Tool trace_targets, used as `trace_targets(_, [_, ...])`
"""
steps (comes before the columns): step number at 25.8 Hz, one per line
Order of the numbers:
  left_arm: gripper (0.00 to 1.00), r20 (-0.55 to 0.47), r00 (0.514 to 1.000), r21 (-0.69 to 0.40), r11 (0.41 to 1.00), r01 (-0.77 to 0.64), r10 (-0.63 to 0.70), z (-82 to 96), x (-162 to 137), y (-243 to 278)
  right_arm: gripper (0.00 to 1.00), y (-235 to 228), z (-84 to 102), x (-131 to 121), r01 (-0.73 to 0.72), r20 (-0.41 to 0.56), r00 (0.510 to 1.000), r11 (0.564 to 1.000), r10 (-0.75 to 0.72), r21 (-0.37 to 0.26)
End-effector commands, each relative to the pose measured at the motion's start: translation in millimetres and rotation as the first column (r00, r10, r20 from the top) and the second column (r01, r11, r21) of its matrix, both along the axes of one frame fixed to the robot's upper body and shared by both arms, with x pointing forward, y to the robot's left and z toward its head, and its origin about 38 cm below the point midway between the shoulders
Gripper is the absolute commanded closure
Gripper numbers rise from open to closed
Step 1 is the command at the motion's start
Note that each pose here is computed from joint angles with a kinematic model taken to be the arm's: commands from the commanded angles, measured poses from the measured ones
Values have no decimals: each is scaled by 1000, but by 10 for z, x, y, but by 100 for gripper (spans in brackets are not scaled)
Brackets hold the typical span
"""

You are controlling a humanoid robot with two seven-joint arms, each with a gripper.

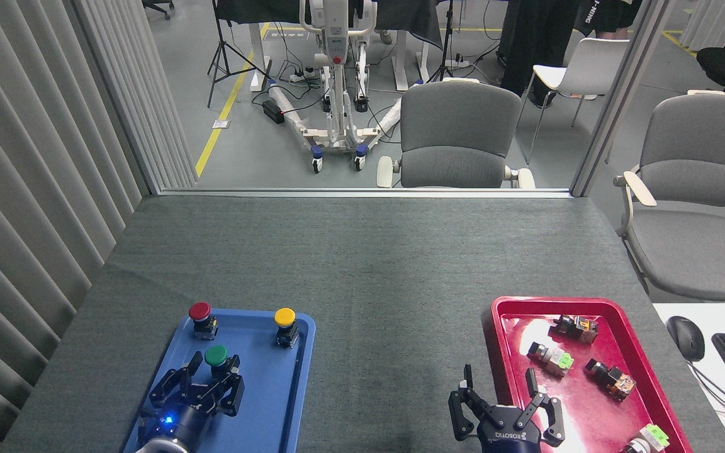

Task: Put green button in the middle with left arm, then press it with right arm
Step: 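Lift the green button with the left gripper toward the table middle, then lower the green button between the trays, open and withdraw left gripper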

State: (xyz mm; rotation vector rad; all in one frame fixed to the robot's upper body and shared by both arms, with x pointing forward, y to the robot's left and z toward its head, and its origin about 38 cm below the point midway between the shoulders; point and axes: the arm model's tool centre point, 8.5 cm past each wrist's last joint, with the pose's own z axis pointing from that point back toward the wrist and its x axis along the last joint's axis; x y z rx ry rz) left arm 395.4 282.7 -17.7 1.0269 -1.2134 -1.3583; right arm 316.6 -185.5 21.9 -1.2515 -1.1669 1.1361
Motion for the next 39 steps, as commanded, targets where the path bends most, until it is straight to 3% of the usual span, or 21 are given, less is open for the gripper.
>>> trace_targets(1, [66,-4,1000,5,1000,6,-6,-17,-24,23,1,-1,4,0,0,5,1000,1000,0,-1])
trace_targets(5, [88,9,1000,12,1000,21,-21,-20,-50,40,1,-5,4,0,0,5,1000,1000,0,-2])
trace_targets(9, [100,46,997,0,998,68,-68,29,-58,34,1,-6,4,0,0,5,1000,1000,0,-2])
trace_targets(11, [100,82,992,-17,995,95,-94,79,-77,-6,1,-12,3,-1,1,5,1000,1000,-1,-4])
trace_targets(14, [100,167,974,-24,986,162,-156,304,-77,-194,1,-12,3,-1,1,5,1000,1000,-1,-4])
trace_targets(21, [100,240,849,17,876,481,-471,613,75,-1482,1,-17,3,0,3,5,1000,1000,-3,-4])
trace_targets(25, [100,199,795,-5,811,585,-573,510,27,-2092,1,-17,3,0,3,5,1000,1000,-3,-4])
trace_targets(29, [100,130,781,-73,780,622,-611,291,-29,-2474,1,-23,3,0,4,5,1000,1000,-4,-4])
trace_targets(33, [100,76,771,-75,768,636,-632,140,-87,-2594,1,-53,-1,-2,11,4,1000,1000,-11,-4])
trace_targets(36, [100,48,728,-39,727,685,-683,99,-126,-2724,1,-48,-1,-2,11,4,1000,1000,-11,-2])
trace_targets(39, [100,22,716,-30,716,698,-697,58,-118,-2829,1,-50,-1,-2,12,4,1000,1000,-12,-2])
